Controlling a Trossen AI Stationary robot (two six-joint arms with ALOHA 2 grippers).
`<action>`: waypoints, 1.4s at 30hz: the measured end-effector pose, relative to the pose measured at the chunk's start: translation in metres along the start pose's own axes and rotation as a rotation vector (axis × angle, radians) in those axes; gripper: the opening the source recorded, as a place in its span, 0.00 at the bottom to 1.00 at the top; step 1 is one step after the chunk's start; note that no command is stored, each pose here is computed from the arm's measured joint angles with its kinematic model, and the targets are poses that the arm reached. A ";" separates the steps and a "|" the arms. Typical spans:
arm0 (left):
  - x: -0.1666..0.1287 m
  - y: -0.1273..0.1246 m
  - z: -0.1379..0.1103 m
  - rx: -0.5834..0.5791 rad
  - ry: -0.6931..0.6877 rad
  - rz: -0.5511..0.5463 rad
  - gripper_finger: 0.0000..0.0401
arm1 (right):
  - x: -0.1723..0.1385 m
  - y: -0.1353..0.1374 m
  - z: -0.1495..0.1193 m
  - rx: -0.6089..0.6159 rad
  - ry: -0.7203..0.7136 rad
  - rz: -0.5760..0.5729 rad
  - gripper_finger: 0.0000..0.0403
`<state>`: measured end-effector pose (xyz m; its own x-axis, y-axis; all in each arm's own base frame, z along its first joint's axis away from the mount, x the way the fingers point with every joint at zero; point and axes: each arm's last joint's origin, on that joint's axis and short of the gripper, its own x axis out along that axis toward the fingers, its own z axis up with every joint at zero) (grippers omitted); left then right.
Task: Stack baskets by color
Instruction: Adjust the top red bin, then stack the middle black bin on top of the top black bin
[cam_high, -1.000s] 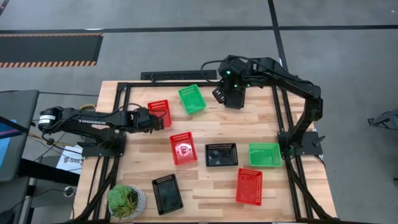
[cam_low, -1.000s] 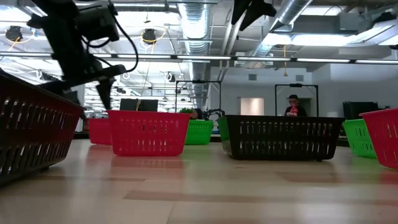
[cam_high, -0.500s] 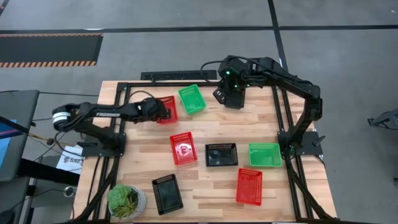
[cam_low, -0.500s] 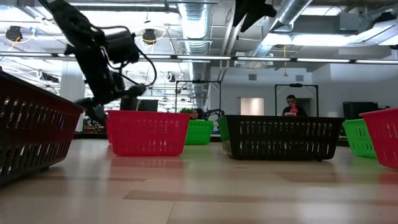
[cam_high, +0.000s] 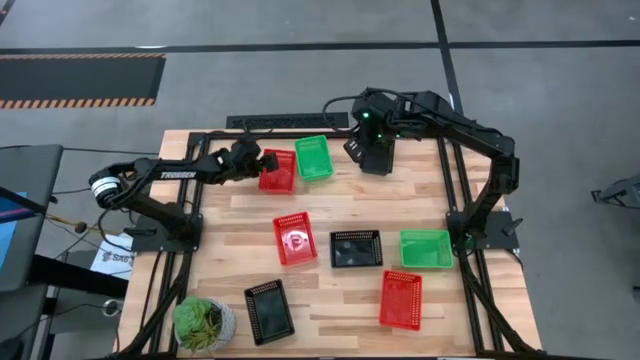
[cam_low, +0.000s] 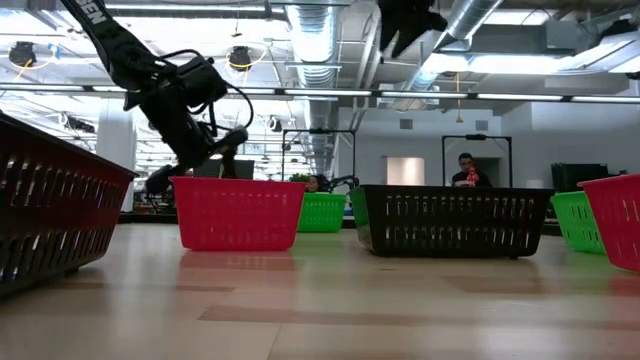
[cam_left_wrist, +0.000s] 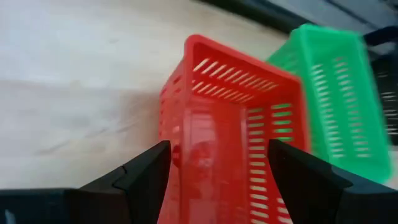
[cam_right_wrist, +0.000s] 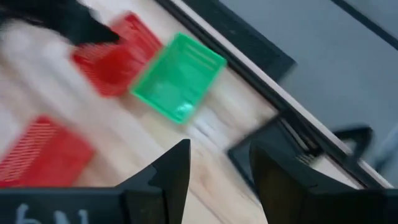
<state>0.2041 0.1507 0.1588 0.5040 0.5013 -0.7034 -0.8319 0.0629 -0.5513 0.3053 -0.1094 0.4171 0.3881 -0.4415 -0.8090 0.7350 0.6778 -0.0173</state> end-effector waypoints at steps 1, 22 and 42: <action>-0.001 -0.001 0.002 0.004 -0.003 -0.012 0.64 | 0.008 -0.003 -0.002 0.013 0.023 -0.038 0.46; -0.053 -0.039 0.043 0.086 -0.083 -0.095 0.64 | 0.144 -0.040 -0.070 0.203 0.359 -0.111 0.44; -0.142 -0.062 0.013 0.198 -0.009 -0.438 0.64 | 0.106 0.084 -0.168 -0.696 0.440 0.567 0.43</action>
<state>0.1812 0.0865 0.2986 0.8156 0.3981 -0.4198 -0.5705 0.4323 -0.6984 0.3147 -0.0008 0.2309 0.2364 0.2155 -0.9475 -0.0394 0.9764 0.2123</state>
